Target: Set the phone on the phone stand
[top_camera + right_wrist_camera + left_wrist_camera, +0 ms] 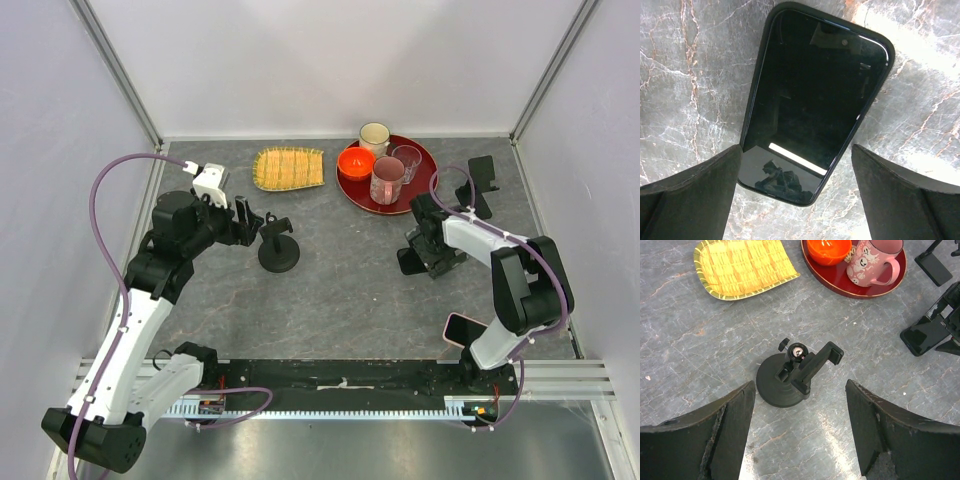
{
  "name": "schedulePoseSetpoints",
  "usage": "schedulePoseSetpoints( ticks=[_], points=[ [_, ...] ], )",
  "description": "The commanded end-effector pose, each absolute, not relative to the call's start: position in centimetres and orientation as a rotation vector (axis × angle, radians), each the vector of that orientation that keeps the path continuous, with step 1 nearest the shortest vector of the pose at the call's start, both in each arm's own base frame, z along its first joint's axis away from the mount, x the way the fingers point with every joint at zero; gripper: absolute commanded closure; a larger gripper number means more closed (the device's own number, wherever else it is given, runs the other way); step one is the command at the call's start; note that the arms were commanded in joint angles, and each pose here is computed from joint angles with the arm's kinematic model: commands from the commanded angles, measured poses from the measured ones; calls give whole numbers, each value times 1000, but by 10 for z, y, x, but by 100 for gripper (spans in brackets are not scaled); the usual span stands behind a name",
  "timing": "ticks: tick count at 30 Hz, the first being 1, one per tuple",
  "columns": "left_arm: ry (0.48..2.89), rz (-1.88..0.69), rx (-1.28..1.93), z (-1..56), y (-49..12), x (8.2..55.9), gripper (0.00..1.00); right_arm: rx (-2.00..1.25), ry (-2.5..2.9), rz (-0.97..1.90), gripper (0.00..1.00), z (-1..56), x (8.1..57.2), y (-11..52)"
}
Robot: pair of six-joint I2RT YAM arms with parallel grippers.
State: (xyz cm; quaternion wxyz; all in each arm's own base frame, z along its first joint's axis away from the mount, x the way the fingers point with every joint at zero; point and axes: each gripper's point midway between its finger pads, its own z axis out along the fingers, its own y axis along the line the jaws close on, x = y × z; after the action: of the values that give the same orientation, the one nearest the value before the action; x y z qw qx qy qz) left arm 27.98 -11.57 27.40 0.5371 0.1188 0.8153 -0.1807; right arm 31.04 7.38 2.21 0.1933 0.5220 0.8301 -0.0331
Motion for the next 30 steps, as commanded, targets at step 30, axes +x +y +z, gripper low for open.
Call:
schedulePoseSetpoints(
  ticks=[30],
  points=[
    [1898,-490,282,285,-124,282,22,1463,2078,18,2,46,348,43]
  ],
)
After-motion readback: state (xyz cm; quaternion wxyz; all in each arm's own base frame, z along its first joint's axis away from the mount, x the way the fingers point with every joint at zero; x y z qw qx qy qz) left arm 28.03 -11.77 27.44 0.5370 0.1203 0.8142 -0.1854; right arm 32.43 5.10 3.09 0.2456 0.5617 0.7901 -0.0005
